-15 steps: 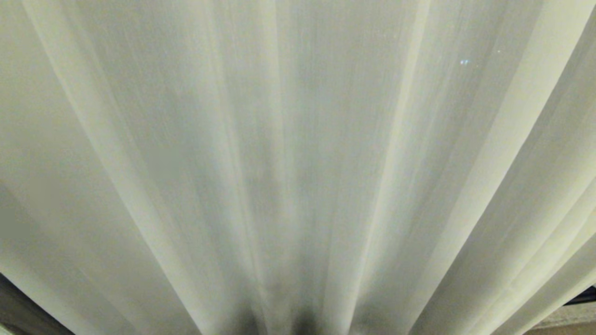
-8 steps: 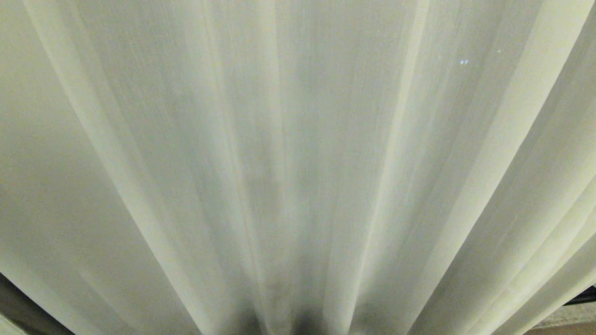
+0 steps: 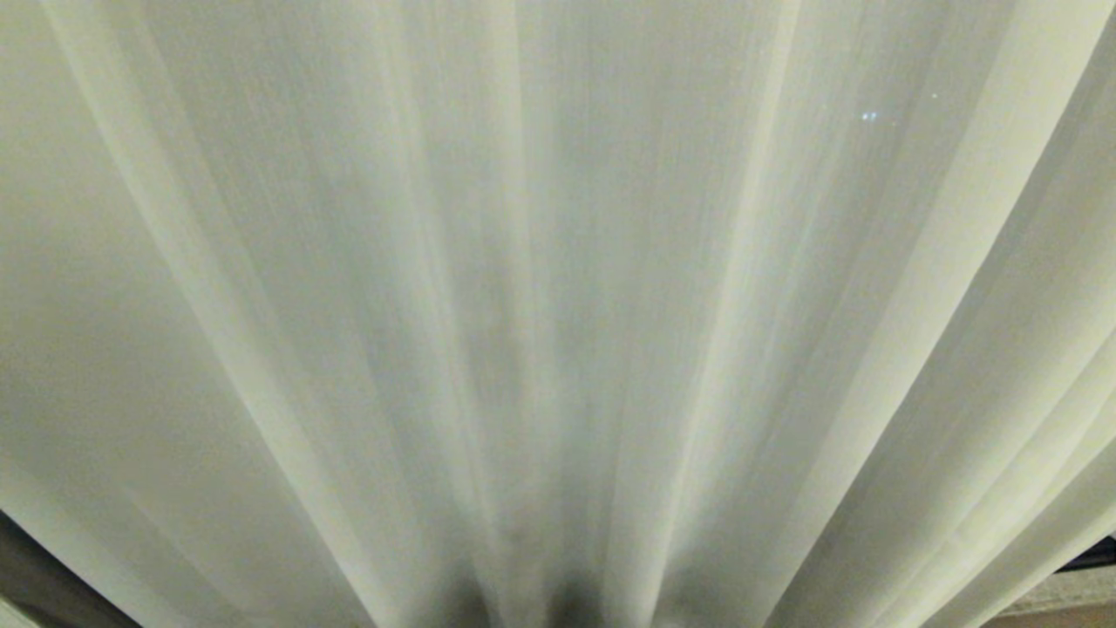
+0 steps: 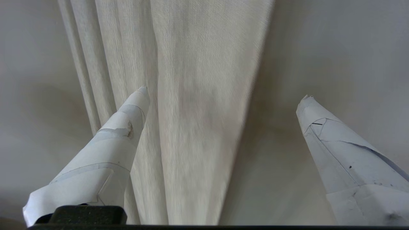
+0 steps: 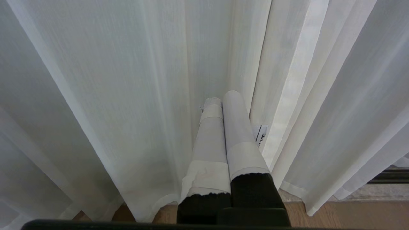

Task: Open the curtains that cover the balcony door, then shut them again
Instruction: Close the outer curtains on both sides

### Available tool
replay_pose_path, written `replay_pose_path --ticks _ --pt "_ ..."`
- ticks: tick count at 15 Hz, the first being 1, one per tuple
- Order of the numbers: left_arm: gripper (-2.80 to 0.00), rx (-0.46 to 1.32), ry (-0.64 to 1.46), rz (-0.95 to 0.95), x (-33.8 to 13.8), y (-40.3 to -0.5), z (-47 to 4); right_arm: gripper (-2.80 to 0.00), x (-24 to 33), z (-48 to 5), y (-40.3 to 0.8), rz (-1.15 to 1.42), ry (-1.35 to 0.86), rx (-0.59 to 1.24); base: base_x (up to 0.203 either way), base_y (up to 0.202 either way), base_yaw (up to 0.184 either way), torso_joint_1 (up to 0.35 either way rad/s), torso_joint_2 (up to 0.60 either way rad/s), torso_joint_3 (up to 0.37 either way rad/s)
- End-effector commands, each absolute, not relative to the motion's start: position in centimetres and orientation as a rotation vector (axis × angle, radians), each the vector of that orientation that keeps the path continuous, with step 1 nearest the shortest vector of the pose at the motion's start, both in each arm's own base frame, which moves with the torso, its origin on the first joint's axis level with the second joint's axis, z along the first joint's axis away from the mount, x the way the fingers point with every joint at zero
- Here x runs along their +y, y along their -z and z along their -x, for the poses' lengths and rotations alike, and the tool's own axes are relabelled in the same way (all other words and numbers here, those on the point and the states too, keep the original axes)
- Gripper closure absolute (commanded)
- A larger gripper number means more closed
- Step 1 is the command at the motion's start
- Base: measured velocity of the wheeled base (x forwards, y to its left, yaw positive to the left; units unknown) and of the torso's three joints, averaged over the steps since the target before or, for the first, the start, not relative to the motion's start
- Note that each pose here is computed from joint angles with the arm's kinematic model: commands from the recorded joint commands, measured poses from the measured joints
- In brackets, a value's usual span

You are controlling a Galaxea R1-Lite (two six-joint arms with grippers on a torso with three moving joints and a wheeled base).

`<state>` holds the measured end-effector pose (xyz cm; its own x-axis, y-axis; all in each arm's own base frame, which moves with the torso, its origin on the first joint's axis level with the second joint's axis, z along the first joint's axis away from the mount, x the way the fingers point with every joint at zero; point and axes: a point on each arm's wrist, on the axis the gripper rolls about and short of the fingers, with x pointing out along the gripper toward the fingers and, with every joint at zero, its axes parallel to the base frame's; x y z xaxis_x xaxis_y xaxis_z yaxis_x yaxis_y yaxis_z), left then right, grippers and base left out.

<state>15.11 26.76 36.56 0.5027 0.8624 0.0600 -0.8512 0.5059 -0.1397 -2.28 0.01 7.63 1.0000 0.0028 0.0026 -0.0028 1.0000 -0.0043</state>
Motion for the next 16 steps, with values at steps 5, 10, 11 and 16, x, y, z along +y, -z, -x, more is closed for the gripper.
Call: replay_pose_path --ticks 5,10,11,16 --pt "-2.80 -0.096 -1.081 0.090 32.8 -34.5 -18.2 0.00 0.0 2.3 -7.6 0.005 -0.003 -0.003 0.000 0.000 0.000 0.000 0.00 0.000" --pt "-2.80 -0.120 -1.110 0.066 36.3 -33.7 -19.7 0.00 0.0 2.3 -7.6 0.005 -0.003 -0.003 0.000 0.000 0.000 0.000 0.00 0.000" --pt "-2.80 -0.128 -1.112 0.062 36.8 -33.7 -19.9 0.00 0.0 2.3 -7.6 0.005 -0.003 -0.003 0.000 0.000 0.000 0.000 0.00 0.000" --pt "-2.80 -0.127 -1.084 0.067 37.4 -32.9 -20.8 0.00 0.0 2.3 -7.6 0.005 -0.003 -0.003 0.000 0.000 0.000 0.000 0.00 0.000"
